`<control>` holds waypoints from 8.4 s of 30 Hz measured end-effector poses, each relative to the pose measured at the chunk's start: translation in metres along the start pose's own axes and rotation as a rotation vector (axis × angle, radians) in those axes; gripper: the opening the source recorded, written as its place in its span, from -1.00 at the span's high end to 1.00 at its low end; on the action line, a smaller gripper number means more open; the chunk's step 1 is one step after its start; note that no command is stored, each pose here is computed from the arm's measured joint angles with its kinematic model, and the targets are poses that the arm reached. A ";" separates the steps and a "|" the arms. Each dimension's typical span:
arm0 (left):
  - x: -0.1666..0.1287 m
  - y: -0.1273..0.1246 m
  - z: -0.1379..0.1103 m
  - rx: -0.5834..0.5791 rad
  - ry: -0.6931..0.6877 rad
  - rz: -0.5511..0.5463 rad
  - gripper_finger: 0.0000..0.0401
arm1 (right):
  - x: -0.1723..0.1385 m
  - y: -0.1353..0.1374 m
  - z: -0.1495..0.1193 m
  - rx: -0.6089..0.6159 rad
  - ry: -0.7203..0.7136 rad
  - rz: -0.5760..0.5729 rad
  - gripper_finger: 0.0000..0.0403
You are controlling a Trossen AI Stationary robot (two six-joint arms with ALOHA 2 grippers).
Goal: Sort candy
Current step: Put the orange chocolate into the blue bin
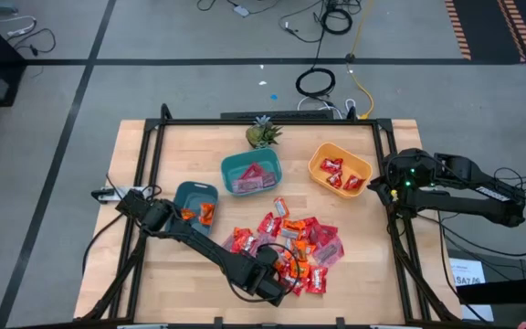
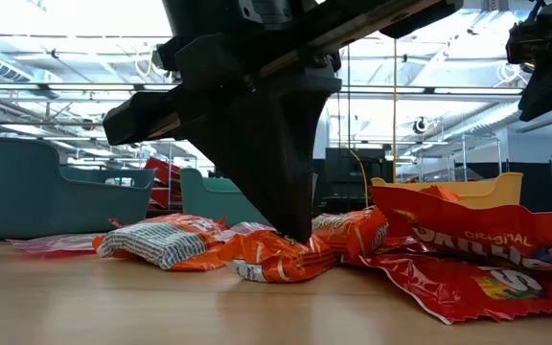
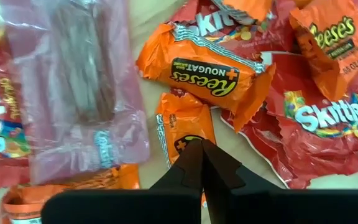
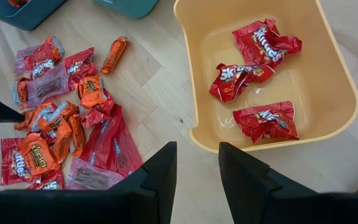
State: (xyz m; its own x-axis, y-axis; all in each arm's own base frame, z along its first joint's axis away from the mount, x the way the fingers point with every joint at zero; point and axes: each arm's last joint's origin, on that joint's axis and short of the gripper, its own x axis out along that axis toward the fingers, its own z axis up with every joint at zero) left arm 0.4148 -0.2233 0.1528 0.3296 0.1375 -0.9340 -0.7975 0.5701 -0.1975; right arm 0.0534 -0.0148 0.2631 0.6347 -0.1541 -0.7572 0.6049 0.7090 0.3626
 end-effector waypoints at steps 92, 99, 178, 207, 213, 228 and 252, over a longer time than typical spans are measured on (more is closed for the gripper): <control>-0.153 0.054 0.091 0.115 -0.263 0.053 0.06 | 0.000 -0.001 0.000 0.011 -0.010 -0.030 0.45; -0.154 0.048 0.092 0.114 -0.285 -0.004 0.05 | 0.000 -0.001 0.000 0.008 -0.011 -0.033 0.45; -0.116 0.032 0.044 -0.095 -0.052 -0.010 0.66 | 0.000 -0.003 -0.002 0.000 0.010 -0.047 0.45; -0.161 0.215 0.036 -0.388 -0.128 0.122 0.66 | 0.000 -0.003 -0.001 0.011 -0.011 -0.070 0.45; -0.154 0.239 0.031 -0.425 -0.125 0.082 0.66 | 0.000 -0.003 -0.001 0.023 -0.011 -0.070 0.45; -0.154 0.241 0.030 -0.399 -0.122 0.095 0.66 | 0.000 -0.003 -0.001 0.030 -0.011 -0.070 0.45; -0.154 0.242 0.031 -0.394 -0.155 0.100 0.66 | 0.000 -0.003 -0.001 0.030 -0.010 -0.070 0.45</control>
State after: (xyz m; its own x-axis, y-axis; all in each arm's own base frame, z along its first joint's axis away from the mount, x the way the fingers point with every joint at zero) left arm 0.1867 -0.0816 0.2582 0.2892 0.3135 -0.9045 -0.9514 0.1990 -0.2352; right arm 0.0508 -0.0159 0.2614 0.5951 -0.2097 -0.7758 0.6620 0.6752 0.3253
